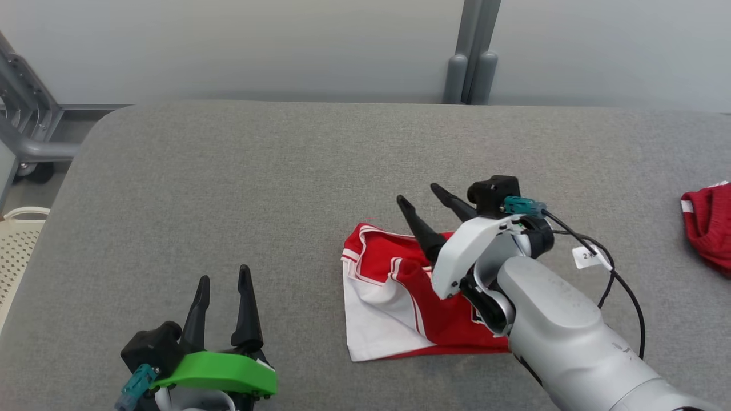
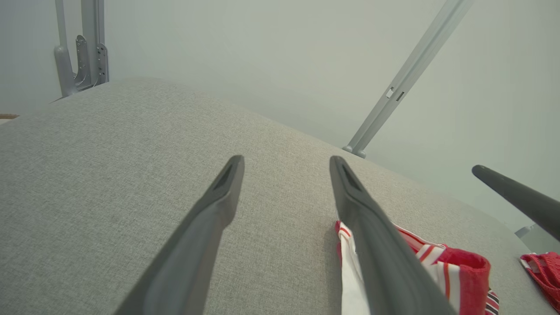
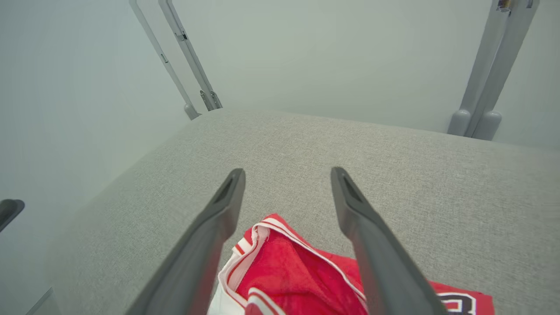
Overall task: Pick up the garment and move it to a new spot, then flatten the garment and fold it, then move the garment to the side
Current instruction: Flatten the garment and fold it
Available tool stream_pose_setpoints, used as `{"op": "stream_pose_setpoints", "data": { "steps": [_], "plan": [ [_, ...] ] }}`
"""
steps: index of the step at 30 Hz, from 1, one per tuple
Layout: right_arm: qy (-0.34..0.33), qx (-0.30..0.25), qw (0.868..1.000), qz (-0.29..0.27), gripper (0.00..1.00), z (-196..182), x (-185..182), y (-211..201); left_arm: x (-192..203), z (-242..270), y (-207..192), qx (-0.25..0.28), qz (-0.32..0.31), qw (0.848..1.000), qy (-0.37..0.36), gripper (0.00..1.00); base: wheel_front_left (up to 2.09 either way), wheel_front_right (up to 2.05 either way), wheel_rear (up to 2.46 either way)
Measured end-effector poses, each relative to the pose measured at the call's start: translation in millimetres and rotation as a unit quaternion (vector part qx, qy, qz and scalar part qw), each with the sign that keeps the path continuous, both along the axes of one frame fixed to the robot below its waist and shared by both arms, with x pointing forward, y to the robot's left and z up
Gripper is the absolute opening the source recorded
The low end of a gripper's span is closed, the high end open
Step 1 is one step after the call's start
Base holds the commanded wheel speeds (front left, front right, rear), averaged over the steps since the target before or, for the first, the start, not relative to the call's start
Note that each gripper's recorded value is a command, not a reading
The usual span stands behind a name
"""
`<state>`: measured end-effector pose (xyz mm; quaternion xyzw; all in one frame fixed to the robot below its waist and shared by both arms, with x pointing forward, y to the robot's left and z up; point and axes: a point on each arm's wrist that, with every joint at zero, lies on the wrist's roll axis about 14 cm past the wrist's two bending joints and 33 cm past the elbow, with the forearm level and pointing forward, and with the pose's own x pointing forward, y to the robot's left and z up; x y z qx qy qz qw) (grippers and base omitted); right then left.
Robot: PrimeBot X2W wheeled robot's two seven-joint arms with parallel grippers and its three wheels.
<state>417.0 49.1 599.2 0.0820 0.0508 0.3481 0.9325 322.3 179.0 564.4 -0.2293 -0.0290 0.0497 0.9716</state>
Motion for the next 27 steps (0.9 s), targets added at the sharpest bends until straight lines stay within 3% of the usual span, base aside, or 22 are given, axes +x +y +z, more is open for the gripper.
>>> {"op": "stream_pose_setpoints", "data": {
  "steps": [4,5,6,7,8,9,20,27],
  "plan": [
    [-0.017,0.013,0.998,-0.060,1.00,5.9,16.0,-37.3,1.6,0.7,-7.5,0.004,-0.012,1.000,-0.001,1.00,0.00,0.00,0.00],
    [-0.019,0.014,0.997,-0.072,0.78,5.8,18.5,-45.5,2.6,1.7,-8.4,0.006,-0.014,1.000,-0.002,1.00,0.00,0.00,0.00],
    [-0.018,0.016,0.996,-0.085,0.49,4.2,20.2,-54.2,3.5,2.0,-9.6,0.007,-0.017,1.000,-0.001,1.00,0.00,0.00,0.00],
    [-0.016,0.017,0.995,-0.095,0.37,0.8,20.8,-61.9,4.2,2.2,-11.2,0.008,-0.020,1.000,-0.001,1.00,0.00,0.00,0.00],
    [-0.012,0.018,0.994,-0.105,0.14,-2.8,20.9,-69.0,4.9,2.3,-12.7,0.007,-0.023,1.000,-0.001,1.00,0.00,0.00,0.00],
    [-0.009,0.020,0.993,-0.114,0.00,-6.2,20.9,-75.5,5.6,2.2,-14.4,0.007,-0.025,1.000,-0.001,1.00,0.00,0.00,0.00],
    [0.029,0.023,0.983,-0.179,0.00,-44.7,16.4,-121.1,6.4,-1.9,-15.6,0.011,-0.029,1.000,0.008,1.00,0.00,0.00,0.00],
    [0.056,0.002,0.984,-0.167,0.00,-72.9,7.9,-112.1,3.4,-2.9,-3.5,0.014,-0.010,1.000,0.011,1.00,0.00,0.00,0.00]
  ]
}}
